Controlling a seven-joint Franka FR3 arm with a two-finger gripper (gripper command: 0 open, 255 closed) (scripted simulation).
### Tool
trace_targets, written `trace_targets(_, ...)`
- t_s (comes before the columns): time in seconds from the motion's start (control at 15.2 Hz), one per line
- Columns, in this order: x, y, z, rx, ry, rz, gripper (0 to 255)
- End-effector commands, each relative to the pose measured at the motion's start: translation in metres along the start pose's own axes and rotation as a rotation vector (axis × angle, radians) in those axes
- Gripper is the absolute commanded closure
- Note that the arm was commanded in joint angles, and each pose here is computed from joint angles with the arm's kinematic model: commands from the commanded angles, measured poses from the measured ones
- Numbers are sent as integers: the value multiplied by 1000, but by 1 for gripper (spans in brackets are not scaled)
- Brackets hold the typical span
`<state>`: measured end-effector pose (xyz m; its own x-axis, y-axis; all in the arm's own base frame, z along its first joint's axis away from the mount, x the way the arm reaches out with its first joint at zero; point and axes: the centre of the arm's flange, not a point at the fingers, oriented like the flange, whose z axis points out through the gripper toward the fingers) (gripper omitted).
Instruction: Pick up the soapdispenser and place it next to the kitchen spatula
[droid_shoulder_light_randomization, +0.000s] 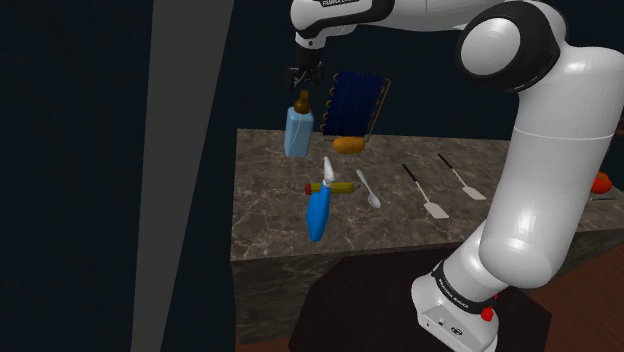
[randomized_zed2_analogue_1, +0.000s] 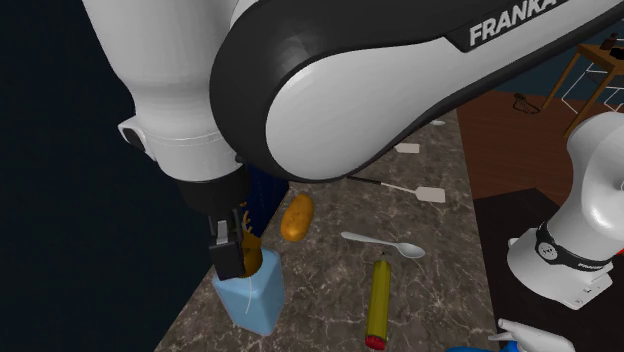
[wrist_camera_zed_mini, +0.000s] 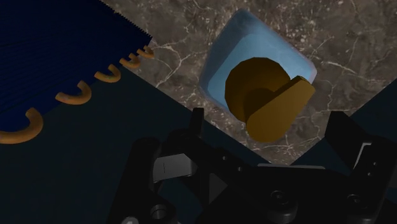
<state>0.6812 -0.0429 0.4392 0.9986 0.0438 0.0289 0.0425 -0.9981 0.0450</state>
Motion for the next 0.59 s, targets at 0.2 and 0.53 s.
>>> trace_targets(0.2, 0, 0, 1, 0, 0, 0, 0)
trace_targets(0.53, 0, 0, 1, 0, 0, 0, 255)
